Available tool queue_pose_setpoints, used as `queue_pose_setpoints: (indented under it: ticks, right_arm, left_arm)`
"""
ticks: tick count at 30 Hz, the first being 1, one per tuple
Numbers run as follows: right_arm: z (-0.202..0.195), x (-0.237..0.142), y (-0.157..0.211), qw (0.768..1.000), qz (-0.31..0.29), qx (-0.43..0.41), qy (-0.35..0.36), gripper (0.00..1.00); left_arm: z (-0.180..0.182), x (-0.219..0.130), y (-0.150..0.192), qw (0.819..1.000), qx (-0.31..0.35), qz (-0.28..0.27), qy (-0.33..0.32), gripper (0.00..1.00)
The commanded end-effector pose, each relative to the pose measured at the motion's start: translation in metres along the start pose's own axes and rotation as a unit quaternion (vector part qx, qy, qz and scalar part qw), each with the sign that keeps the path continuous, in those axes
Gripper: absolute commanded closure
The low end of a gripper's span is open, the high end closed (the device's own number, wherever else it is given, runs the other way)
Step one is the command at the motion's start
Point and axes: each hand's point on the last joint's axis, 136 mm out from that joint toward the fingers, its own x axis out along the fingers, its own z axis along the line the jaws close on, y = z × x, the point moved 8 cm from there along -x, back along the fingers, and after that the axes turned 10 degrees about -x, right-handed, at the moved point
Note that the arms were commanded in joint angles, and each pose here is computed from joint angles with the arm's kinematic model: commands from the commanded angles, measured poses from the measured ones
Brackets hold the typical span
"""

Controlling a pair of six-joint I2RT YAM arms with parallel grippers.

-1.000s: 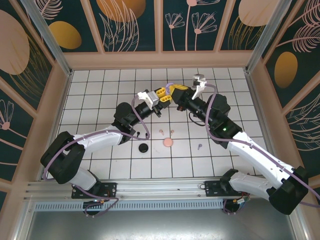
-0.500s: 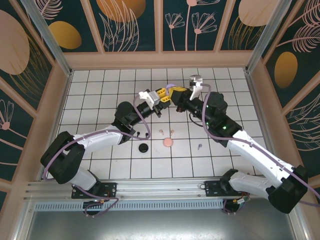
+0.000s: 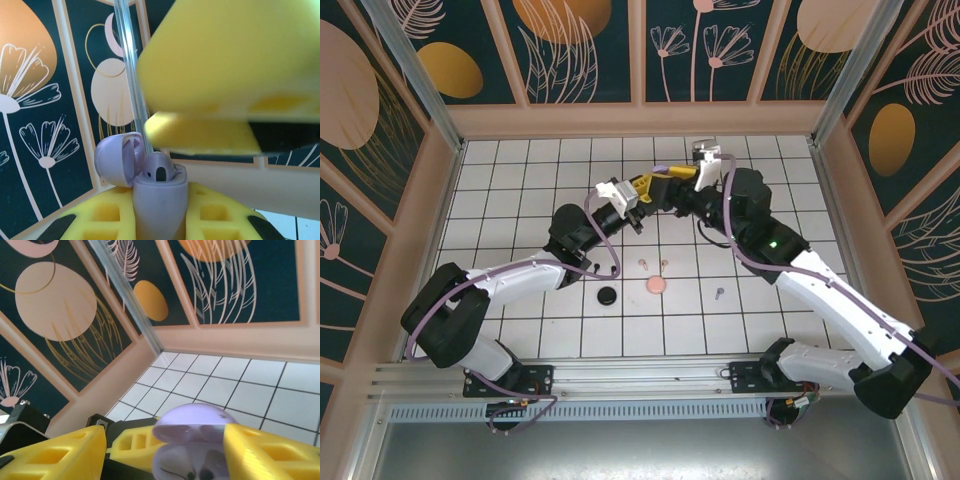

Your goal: Insert the wireless bluetooth earbuds into the charging case

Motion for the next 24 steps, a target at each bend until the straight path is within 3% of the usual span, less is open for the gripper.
queue_pose_setpoints:
  ticks: [1,5,9,15,24]
  right_arm:
    - [-0.002,-0.038,-0.034,0.997,-0.043,0.035,0.052,0.34]
    - [-0.018,-0.067,-0.032,0.987,-0.038,0.086,0.133,0.31]
    - [-0.040,-0.080,-0.003,0.966,0.010,0.137,0.221,0.31]
    - [-0.075,-0.081,0.084,0.909,0.144,0.205,0.334,0.33]
    - [-0.098,-0.078,0.210,0.813,0.281,0.304,0.409,0.42]
  left_arm:
    - [-0.003,-0.003,-0.007,0.999,-0.007,-0.037,0.003,1.00]
    - [-0.003,-0.007,-0.003,0.999,-0.014,-0.039,-0.005,1.00]
    - [-0.002,-0.011,-0.001,0.999,-0.016,-0.046,-0.014,1.00]
    - [-0.003,-0.010,-0.003,0.998,-0.041,-0.043,-0.007,1.00]
    - [-0.013,-0.012,-0.010,0.997,-0.060,-0.040,0.038,1.00]
